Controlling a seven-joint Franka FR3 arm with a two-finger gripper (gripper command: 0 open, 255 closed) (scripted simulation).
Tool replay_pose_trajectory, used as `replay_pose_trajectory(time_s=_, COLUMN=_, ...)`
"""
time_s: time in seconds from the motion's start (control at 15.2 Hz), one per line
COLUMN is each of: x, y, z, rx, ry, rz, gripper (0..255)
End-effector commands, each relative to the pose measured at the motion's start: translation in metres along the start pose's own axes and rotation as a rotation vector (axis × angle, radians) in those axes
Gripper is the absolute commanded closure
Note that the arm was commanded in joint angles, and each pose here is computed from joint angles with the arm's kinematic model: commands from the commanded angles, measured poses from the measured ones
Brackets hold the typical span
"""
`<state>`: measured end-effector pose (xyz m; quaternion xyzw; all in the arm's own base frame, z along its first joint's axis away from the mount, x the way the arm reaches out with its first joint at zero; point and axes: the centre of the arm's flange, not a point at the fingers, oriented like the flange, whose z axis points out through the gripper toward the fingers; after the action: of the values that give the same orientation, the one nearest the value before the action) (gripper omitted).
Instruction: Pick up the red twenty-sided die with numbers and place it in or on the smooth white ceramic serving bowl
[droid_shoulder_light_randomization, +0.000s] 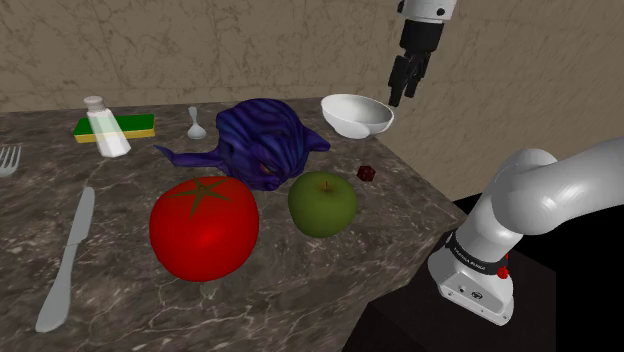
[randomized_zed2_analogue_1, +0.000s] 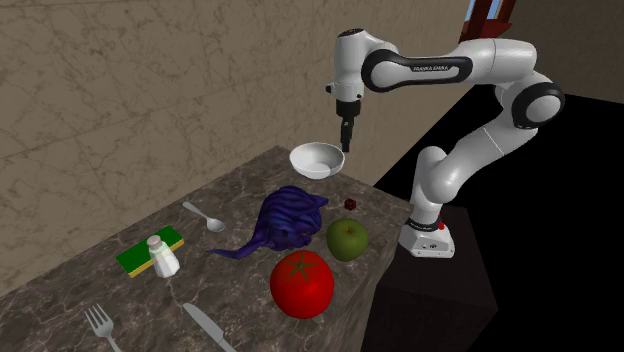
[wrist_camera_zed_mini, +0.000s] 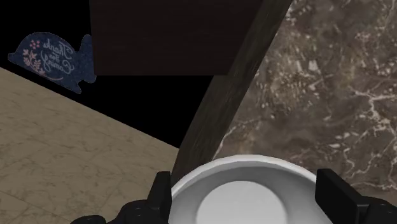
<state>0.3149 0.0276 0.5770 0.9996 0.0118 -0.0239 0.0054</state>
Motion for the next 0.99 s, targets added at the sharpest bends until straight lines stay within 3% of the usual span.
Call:
replay_pose_trajectory(time_s=0.0, x=0.0, y=0.0, z=0.0, rx=0.0, ry=0.0, rz=0.0, gripper=0)
replay_pose_trajectory(time_s=0.92, x=-0.067, y=-0.21, z=0.054, rx=-0.243, ry=0.155, rz=0.032, gripper=0)
